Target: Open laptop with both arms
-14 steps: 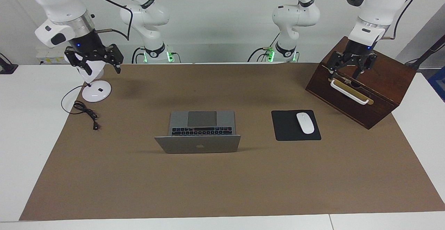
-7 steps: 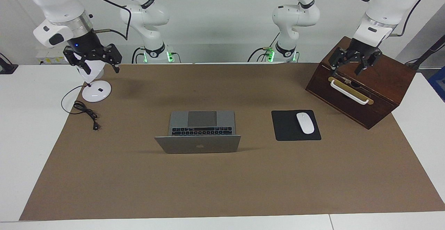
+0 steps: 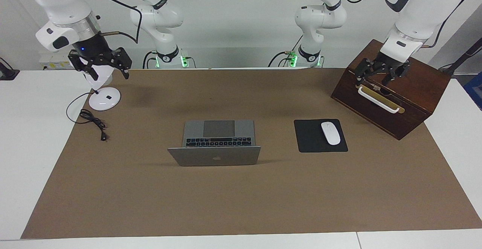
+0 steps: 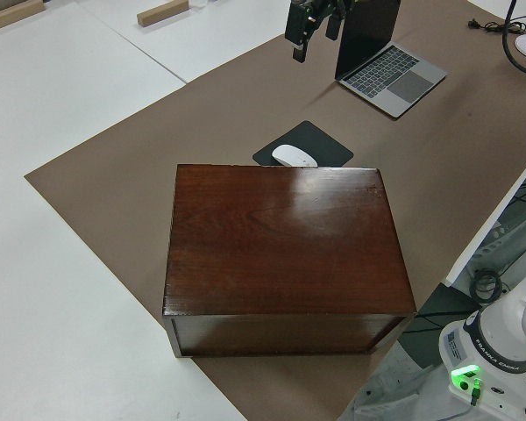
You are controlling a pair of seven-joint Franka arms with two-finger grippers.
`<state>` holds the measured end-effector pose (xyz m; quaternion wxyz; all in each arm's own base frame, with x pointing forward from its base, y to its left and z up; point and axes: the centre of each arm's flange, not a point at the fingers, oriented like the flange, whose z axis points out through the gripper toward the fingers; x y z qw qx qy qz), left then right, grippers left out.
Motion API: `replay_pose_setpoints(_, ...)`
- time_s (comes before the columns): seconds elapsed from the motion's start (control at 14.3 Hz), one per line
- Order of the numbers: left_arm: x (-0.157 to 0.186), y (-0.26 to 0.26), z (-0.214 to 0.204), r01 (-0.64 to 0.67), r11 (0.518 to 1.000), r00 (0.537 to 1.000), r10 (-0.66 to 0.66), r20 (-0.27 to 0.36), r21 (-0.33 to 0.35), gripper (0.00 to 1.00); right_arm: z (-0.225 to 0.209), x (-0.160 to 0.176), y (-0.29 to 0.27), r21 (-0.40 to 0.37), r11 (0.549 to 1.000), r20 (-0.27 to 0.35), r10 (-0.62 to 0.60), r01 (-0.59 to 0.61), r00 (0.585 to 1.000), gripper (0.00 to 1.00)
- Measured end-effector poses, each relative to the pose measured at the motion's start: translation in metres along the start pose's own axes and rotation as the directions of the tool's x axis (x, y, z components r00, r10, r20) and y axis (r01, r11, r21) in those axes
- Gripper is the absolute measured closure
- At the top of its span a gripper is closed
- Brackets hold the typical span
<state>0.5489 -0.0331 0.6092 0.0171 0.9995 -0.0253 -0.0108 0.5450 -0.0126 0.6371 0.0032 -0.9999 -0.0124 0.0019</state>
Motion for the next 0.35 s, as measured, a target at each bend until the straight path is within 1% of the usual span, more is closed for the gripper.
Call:
replay_pose_setpoints(0.14, -0.0023, -0.0002, -0.0004, 0.0, 1.0, 1.0, 0.0, 0.018, 0.0, 0.0, -0.0003, 0.0, 0.0001, 0.0, 1.0, -0.001, 0.0, 0.0, 1.0, 0.0)
replay_pose_setpoints(0.35, -0.0029, -0.0005, -0.0021, 0.001, 1.0, 1.0, -0.001, 0.02, 0.0, 0.0, -0.0008, -0.0001, 0.0001, 0.0, 1.0, -0.002, 0.0, 0.0, 1.0, 0.0)
